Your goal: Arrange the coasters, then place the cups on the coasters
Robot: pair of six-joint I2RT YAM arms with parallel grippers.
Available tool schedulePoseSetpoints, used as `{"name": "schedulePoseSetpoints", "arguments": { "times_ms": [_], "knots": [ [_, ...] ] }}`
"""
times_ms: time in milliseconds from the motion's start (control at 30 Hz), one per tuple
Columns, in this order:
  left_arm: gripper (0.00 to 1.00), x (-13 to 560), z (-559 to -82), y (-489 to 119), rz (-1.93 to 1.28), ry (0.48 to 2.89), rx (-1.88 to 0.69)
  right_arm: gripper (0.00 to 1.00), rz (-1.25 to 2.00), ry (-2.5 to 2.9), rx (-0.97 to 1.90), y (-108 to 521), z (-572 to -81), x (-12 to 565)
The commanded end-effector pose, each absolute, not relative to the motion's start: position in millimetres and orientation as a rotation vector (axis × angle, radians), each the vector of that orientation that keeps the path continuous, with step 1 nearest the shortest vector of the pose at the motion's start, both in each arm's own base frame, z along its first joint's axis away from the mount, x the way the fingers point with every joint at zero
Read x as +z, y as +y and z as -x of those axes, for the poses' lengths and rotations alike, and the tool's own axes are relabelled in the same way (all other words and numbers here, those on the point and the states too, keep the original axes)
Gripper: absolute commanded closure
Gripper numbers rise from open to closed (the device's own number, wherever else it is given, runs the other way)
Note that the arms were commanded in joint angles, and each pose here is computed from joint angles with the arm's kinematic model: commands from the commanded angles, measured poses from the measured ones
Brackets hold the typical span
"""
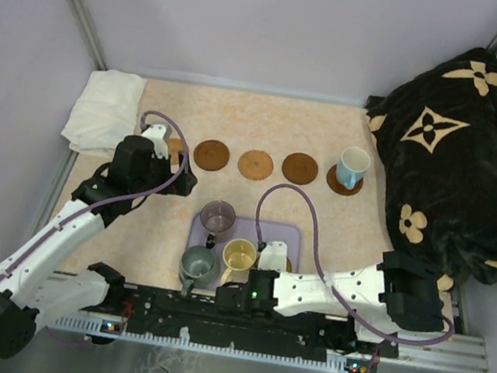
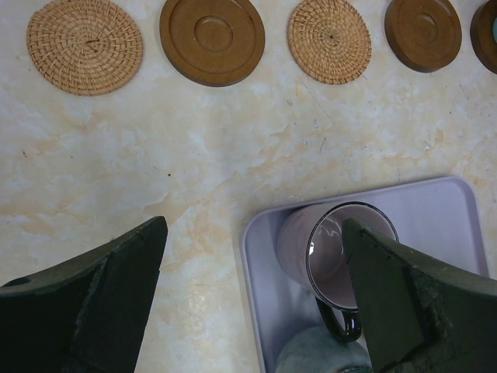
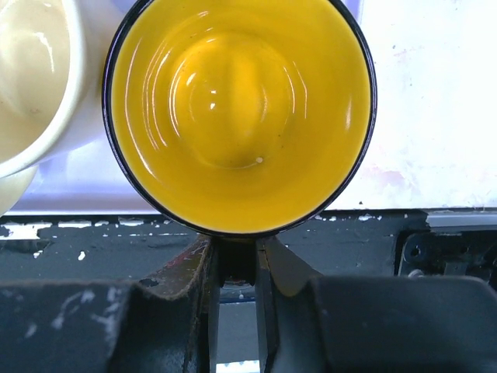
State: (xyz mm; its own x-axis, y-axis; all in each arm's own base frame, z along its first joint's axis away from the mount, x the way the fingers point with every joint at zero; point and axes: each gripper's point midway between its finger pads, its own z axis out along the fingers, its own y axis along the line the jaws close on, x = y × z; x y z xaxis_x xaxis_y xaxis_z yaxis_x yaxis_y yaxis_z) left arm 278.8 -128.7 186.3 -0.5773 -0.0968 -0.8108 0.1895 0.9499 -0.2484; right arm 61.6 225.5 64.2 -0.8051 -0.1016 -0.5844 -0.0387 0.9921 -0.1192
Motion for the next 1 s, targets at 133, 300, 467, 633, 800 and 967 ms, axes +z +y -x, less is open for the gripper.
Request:
{"name": "schedulePoseSetpoints", "arguments": {
  "times_ms": [133,300,467,633,800,967],
  "knots": [
    [0.01,188,-282,-131,-0.061,2.137,-0.392,1.00,-0.008,2.363,-0.086,217,-83,97],
    [0.01,189,-283,-131,-0.060,2.136,-0.390,1.00,-0.052,2.292,-0.090,206,-94,115],
    [0.01,187,-284,-132,-0.059,2.139,-0.389,1.00,-0.086,2.195,-0.103,191,-113,136],
    [0.01,187,-286,-132,-0.057,2.139,-0.389,1.00,-0.067,2.060,-0.100,182,-143,163],
    [0.01,188,-288,-132,-0.045,2.133,-0.384,1.00,0.039,1.951,-0.106,186,-192,193],
    [0.01,192,-290,-129,-0.013,2.116,-0.380,1.00,0.059,1.877,0.141,194,-246,223]
  ]
}}
